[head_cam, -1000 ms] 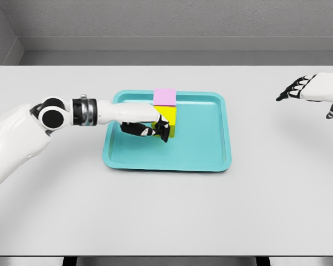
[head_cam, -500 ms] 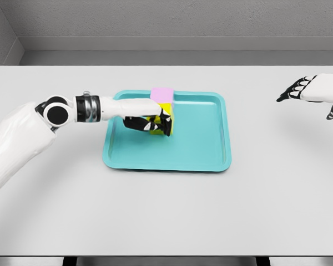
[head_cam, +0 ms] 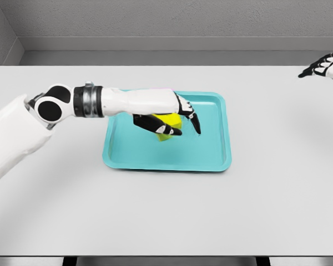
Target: Push two cubes
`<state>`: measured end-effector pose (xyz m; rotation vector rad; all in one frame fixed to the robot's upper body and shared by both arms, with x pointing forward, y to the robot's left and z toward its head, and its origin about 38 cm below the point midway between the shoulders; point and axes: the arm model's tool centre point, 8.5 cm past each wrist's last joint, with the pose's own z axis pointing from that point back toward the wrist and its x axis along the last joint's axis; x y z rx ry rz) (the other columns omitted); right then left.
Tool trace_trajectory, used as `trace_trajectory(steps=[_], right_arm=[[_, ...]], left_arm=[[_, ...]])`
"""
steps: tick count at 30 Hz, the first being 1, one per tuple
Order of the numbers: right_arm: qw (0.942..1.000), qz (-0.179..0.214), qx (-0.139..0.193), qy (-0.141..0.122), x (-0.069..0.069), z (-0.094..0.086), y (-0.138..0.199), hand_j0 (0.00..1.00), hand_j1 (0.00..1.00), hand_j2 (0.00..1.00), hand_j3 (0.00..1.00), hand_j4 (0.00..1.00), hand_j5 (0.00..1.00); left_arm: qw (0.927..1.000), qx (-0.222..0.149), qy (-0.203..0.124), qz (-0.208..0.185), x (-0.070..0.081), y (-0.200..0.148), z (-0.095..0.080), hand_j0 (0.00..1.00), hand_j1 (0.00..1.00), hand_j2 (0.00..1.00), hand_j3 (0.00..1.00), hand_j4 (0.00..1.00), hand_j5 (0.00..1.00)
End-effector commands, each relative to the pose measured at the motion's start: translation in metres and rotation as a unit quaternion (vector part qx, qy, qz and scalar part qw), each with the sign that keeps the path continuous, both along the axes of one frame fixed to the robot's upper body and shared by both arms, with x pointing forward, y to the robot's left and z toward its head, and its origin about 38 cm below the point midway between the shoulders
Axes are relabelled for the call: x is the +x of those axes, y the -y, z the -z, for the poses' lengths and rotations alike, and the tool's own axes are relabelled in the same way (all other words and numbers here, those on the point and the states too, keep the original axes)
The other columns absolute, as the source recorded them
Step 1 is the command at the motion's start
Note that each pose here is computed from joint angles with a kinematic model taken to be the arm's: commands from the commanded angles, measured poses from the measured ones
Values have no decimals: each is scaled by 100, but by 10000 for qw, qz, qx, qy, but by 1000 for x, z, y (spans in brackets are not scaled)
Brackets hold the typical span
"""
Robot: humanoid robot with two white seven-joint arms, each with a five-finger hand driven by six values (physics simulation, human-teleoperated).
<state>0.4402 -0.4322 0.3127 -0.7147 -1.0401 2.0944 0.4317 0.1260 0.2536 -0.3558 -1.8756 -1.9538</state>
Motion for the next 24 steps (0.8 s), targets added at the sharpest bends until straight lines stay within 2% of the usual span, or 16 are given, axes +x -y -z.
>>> trace_trajectory(steps=[1,3,4,5,6,7,9,11,12,14,16,17,18,19,22,24], right_arm=[[9997,179,22,182,-4,-17,14,100,100,100,100,100,100],[9996,224,-7,-145,-10,11,18,100,100,100,100,100,100],[9981,358,8,-511,-18,43,27,100,100,100,100,100,100],[9982,358,37,-488,-17,42,26,100,100,100,100,100,100],[9989,385,117,-222,-15,23,29,100,100,100,100,100,100],[9985,503,208,55,-15,3,37,100,100,100,100,100,100],[9985,491,217,117,-17,-2,37,100,100,100,100,100,100],[9992,343,197,59,-19,4,28,100,100,100,100,100,100],[9995,173,252,42,-17,9,14,100,100,100,100,100,100],[9984,-426,331,161,-17,8,-28,100,100,100,100,100,100],[9968,-649,434,200,-16,10,-46,100,100,100,100,100,100],[9964,-674,463,206,-15,10,-49,100,100,100,100,100,100],[9962,-696,484,206,-14,11,-51,100,100,100,100,100,100],[9959,-714,500,228,-13,10,-53,100,100,100,100,100,100],[9954,-749,541,233,-12,11,-57,100,100,100,100,100,100],[9954,-749,541,233,-12,11,-57,100,100,100,100,100,100]], left_arm=[[9990,-165,165,-378,9,-36,-25,100,100,100,100,100,100],[9979,-74,225,-599,13,-57,-29,100,100,100,100,100,100],[9963,13,214,-827,19,-75,-29,100,100,100,100,100,100],[9940,84,64,-1092,29,-88,-18,100,100,100,100,100,100],[9882,221,-219,-1501,45,-107,4,100,100,100,100,100,100],[9856,373,-324,-1614,51,-106,21,100,100,100,100,100,100],[9898,787,-241,-1162,37,-75,40,100,100,100,100,100,100],[9963,652,-21,-551,13,-39,30,100,100,100,100,100,100],[9980,565,144,-261,-2,-27,20,95,95,95,95,95,95],[9976,581,315,215,-28,-10,14,48,48,48,48,48,48],[9968,611,414,291,-35,-12,9,24,24,24,24,24,24],[9957,843,359,166,-29,-18,24,20,20,20,20,20,20],[9943,1067,47,-39,-22,-25,55,17,17,17,17,17,17],[9909,1337,-30,-166,-16,-29,75,16,16,16,16,16,16],[9882,1526,-39,-151,-10,-1,102,14,14,14,14,14,14],[9878,1547,-66,-175,-8,1,105,14,14,14,14,14,14]])
